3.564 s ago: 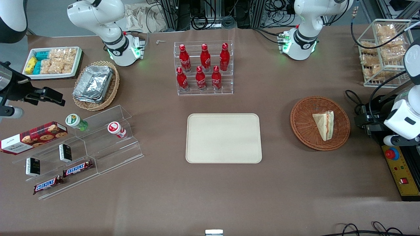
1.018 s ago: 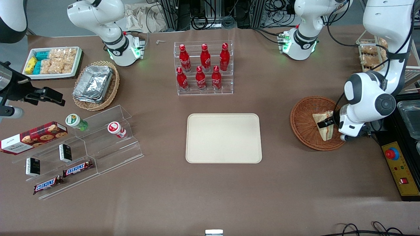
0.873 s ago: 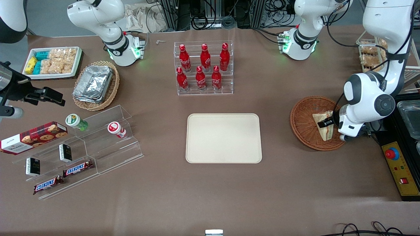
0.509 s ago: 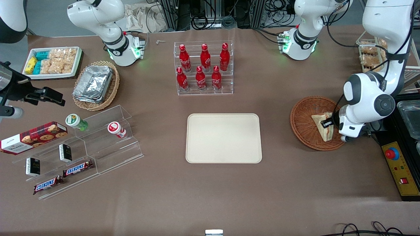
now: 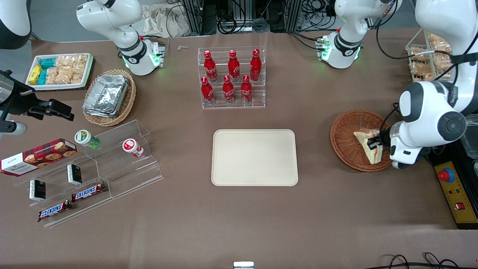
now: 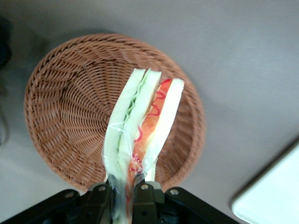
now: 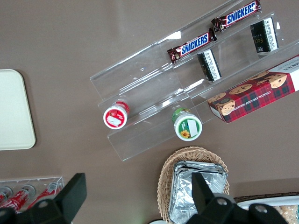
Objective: Place sandwich from basket to tray
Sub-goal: 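Close the left gripper on the sandwich and lift it, then carry the sandwich with the left gripper over the cream tray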
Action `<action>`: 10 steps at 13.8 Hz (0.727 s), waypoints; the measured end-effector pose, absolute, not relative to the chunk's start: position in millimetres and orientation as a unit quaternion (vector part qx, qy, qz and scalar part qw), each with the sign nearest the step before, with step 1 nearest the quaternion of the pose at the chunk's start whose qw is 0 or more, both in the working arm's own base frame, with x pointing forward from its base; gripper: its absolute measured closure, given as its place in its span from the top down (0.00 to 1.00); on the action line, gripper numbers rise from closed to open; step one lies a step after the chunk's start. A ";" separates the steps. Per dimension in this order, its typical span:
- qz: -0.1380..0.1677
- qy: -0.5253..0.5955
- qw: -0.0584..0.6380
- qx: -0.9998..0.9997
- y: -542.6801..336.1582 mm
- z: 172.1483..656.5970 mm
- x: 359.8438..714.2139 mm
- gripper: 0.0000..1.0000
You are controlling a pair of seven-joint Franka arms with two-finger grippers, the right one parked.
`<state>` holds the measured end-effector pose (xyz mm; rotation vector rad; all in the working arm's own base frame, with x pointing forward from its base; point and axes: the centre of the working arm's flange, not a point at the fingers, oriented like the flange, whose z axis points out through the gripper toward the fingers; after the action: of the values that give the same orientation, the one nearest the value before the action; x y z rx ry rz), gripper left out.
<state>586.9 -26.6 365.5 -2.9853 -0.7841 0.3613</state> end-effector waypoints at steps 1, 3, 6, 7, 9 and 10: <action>0.111 -0.251 0.017 -0.961 -37.5 382.3 592.8 0.16; 0.097 -0.247 0.015 -0.964 -61.3 406.7 600.7 0.16; 0.076 -0.212 0.009 -0.974 -115.0 426.5 603.0 0.16; 0.072 -0.197 0.008 -0.978 -136.4 430.5 601.6 0.16; 0.064 -0.163 0.005 -0.985 -182.4 436.4 598.0 0.16; 0.066 -0.150 0.004 -0.987 -206.3 435.9 594.6 0.16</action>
<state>594.6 -206.3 435.9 -3.0908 -0.4693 0.2063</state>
